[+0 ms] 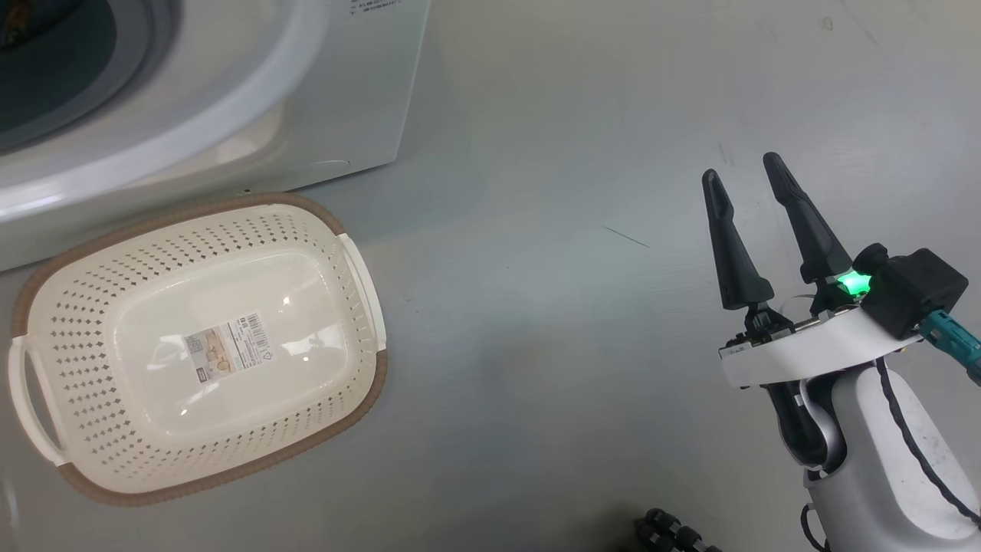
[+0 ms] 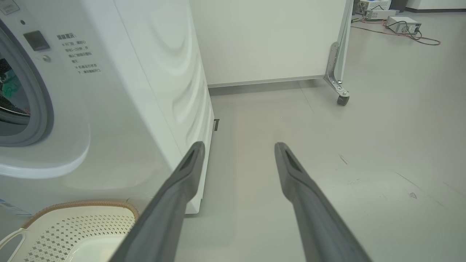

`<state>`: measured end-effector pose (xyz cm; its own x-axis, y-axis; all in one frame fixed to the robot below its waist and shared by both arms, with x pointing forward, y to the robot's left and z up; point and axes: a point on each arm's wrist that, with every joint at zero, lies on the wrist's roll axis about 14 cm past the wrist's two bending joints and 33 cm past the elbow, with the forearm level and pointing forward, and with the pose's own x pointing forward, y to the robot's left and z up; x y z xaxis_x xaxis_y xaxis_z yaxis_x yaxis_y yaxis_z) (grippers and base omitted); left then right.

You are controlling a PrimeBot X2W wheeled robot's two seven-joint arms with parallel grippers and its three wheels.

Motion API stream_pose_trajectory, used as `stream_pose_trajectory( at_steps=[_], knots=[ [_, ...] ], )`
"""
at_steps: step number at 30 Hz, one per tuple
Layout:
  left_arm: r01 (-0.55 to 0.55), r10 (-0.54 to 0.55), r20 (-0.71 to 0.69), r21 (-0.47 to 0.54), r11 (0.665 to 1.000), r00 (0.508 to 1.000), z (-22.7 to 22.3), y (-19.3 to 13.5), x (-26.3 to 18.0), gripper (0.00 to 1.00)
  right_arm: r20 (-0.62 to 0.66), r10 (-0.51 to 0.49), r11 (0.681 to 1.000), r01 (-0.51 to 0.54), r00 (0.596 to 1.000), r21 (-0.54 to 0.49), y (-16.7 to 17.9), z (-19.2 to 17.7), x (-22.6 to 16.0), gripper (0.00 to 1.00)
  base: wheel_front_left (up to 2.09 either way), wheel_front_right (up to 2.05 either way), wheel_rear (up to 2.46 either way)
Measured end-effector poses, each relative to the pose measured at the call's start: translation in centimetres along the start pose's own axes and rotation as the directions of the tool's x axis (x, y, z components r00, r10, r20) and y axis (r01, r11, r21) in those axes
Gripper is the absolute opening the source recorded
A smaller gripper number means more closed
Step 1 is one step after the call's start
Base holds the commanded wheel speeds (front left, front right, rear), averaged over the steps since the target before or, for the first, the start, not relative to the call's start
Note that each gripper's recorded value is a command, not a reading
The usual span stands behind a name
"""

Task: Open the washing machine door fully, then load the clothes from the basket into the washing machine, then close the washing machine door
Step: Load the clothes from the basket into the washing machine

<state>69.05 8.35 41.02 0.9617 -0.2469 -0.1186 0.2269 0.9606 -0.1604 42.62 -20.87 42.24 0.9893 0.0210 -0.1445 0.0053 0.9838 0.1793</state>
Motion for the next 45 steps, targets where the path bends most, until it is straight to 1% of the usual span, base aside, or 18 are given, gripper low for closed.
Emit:
stream_pose_trajectory(
  at_steps=[1,2,17,21,24,30,37,45],
  knots=[
    [-0.002,0.002,-0.008,-0.001,1.0,1.0,-0.2,0.1,0.0,0.82,0.0,-0.001,1.0,0.001,1.0,0.0,0.0,0.0,0.0,1.0,0.0,0.0,0.0],
    [-0.003,0.003,-0.016,0.0,1.0,1.0,-0.5,0.1,-0.1,1.0,0.0,-0.002,1.0,0.002,1.0,0.0,-0.1,0.0,0.0,1.0,0.0,0.0,0.0],
    [-0.028,0.027,-0.059,-0.021,0.999,0.998,-1.4,0.7,-0.5,1.0,0.008,0.009,1.0,-0.009,1.0,0.003,0.2,0.1,0.4,1.0,0.0,0.0,0.0],
    [-0.045,0.042,-0.066,-0.049,0.998,0.997,-1.6,0.9,-0.8,1.0,0.01,0.009,1.0,-0.009,1.0,0.004,0.2,0.2,0.5,1.0,0.0,0.0,0.0],
    [-0.045,0.039,-0.071,-0.087,0.995,0.997,-1.8,0.2,-1.0,1.0,0.017,0.001,1.0,-0.001,1.0,0.0,-0.2,0.4,0.6,1.0,0.0,0.0,0.0],
    [-0.053,0.044,-0.072,-0.116,0.992,0.996,-1.7,0.0,-1.6,1.0,0.025,0.005,1.0,-0.005,1.0,-0.004,-0.2,0.7,0.8,1.0,0.0,0.0,0.0],
    [-0.06,0.055,-0.039,-0.119,0.991,0.998,-0.9,0.3,-2.9,1.0,0.037,0.022,1.0,-0.022,0.999,-0.01,0.0,1.1,1.2,1.0,0.0,0.0,0.0],
    [-0.07,0.066,-0.041,-0.108,0.992,0.997,-1.7,0.7,-5.3,1.0,0.048,0.038,0.999,-0.037,0.998,-0.014,0.3,1.5,1.2,1.0,0.0,0.0,0.0]
  ],
)
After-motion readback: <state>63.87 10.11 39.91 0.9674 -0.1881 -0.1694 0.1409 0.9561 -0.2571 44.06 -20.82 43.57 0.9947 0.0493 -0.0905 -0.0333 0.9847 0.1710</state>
